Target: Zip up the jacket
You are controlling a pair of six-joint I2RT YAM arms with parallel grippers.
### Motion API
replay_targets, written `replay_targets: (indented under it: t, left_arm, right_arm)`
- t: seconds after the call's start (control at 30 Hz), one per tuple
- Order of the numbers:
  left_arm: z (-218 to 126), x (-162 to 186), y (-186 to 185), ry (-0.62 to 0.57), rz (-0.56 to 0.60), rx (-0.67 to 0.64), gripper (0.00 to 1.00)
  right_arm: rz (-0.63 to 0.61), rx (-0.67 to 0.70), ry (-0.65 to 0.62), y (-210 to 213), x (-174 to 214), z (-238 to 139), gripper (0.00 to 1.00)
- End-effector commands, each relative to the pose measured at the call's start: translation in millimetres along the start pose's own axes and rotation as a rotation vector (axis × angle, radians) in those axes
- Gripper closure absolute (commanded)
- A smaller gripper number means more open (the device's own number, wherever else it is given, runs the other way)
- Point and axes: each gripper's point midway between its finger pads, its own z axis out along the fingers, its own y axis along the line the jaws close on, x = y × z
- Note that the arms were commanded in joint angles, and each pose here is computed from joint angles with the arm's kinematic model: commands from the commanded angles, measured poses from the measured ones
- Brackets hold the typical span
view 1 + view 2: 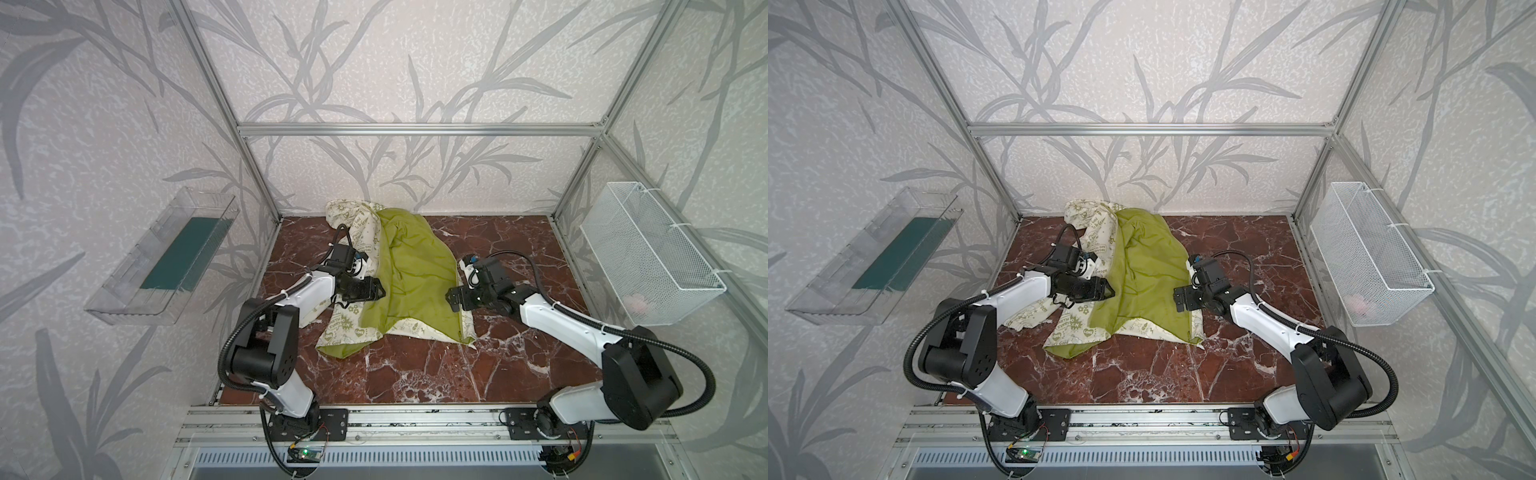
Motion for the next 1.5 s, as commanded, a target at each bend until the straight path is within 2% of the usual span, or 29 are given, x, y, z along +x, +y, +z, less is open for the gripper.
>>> replay_targets:
  t: [0.0, 0.13, 0.27, 0.43, 0.47, 0.53, 0.57, 0.77, 0.83, 0.97, 1.13, 1.3, 1.47]
  left_arm:
    - [-6, 2, -11, -0.003, 0.013, 0.027, 0.46]
    - [-4, 0, -23, -0.014, 0.001, 0.072, 0.65]
    - [2, 0, -41, 0.0, 0.012, 0.104, 0.79]
    - [12, 3, -63, 0.036, 0.047, 0.102, 0.81]
    - [15, 4, -67, 0.043, 0.053, 0.103, 0.76]
    - [21, 7, -74, 0.063, 0.067, 0.106, 0.59]
    - [26, 9, -77, 0.075, 0.07, 0.108, 0.56]
    - [40, 5, -100, 0.081, 0.071, 0.164, 0.49]
    - [40, 0, -103, 0.072, 0.067, 0.163, 0.4]
    - [37, -7, -83, 0.061, 0.065, 0.016, 0.3]
    - [34, -11, -76, 0.067, 0.094, -0.043, 0.28]
    - [29, -20, -50, 0.131, 0.135, -0.227, 0.26]
    - [33, -33, -53, 0.141, 0.156, -0.25, 0.26]
  right_arm:
    - [0.007, -0.02, 0.001, 9, -7, 0, 0.01]
    - [0.012, -0.03, 0.004, 12, -7, 2, 0.01]
    - [0.011, -0.029, 0.007, 13, -7, 2, 0.01]
    - [0.008, -0.022, 0.008, 11, -6, 0, 0.01]
    - [0.008, -0.02, 0.014, 11, -4, 1, 0.01]
    - [0.01, -0.021, 0.018, 11, -3, 1, 0.01]
    - [0.014, -0.021, 0.024, 11, -2, 2, 0.01]
    - [0.029, -0.023, 0.031, 11, 2, 1, 0.01]
    - [0.029, -0.018, 0.032, 10, 3, 0, 0.01]
    - [0.038, 0.007, 0.029, 5, 5, -2, 0.01]
    - [0.045, 0.025, 0.032, 2, 7, -2, 0.01]
    - [0.039, 0.025, 0.039, 2, 9, -2, 0.01]
    - [0.025, 0.039, 0.032, 0, 6, -4, 0.01]
